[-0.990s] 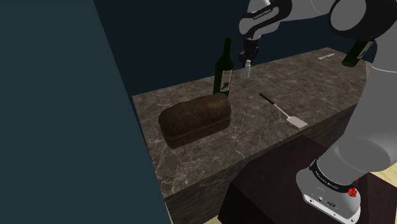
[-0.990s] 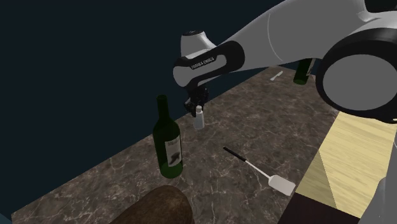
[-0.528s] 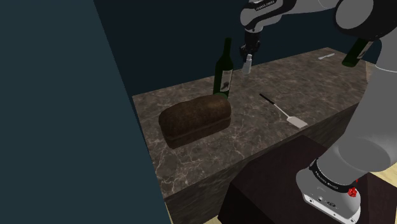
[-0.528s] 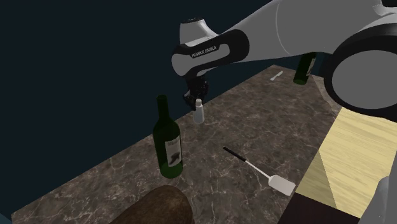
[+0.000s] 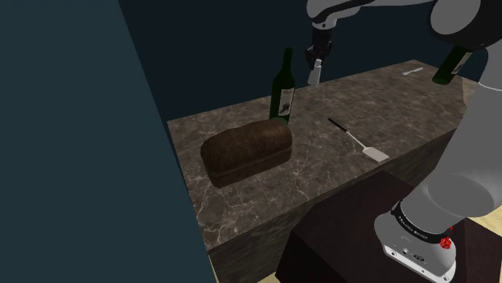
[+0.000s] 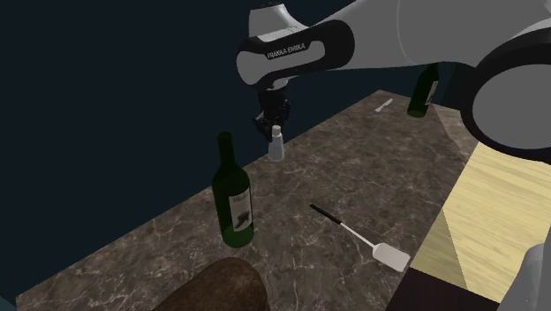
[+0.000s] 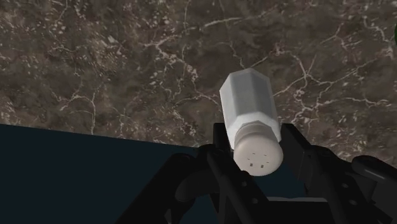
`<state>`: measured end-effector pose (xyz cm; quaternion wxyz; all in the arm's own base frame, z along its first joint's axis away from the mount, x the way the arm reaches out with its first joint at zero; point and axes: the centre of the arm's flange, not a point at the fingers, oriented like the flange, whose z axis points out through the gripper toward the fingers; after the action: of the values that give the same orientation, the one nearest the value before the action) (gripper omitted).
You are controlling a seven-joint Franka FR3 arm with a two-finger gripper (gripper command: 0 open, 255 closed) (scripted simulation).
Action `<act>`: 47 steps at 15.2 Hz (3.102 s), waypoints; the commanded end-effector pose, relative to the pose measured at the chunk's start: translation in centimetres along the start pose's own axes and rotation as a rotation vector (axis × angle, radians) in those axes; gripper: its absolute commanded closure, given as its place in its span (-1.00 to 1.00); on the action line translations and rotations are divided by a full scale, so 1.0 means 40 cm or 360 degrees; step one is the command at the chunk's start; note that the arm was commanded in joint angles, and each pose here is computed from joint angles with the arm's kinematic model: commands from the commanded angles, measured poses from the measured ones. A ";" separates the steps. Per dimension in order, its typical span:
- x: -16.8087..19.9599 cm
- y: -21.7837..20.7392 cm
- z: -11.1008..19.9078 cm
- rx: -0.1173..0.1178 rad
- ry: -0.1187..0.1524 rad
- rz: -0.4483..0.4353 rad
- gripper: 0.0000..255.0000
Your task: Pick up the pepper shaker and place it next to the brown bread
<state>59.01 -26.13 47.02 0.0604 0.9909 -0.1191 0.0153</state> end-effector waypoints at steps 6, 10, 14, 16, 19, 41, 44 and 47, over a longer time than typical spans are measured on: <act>0.005 0.010 -0.093 0.0000 0.0000 0.0000 1.00; 0.008 0.016 -0.145 0.0000 0.0000 0.0000 1.00; 0.010 0.023 -0.198 0.0000 0.0000 0.0000 1.00; 0.011 0.026 -0.224 0.0000 0.0000 0.0000 1.00; 0.013 0.030 -0.263 0.0000 0.0000 0.0000 1.00; -0.043 -0.620 -0.360 0.0000 0.0000 0.0000 1.00; -0.052 -0.718 -0.372 0.0000 0.0000 0.0000 1.00; -0.061 -0.816 -0.384 0.0000 0.0000 0.0000 1.00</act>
<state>63.63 6.57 58.47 0.0605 0.9910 -0.1186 0.0151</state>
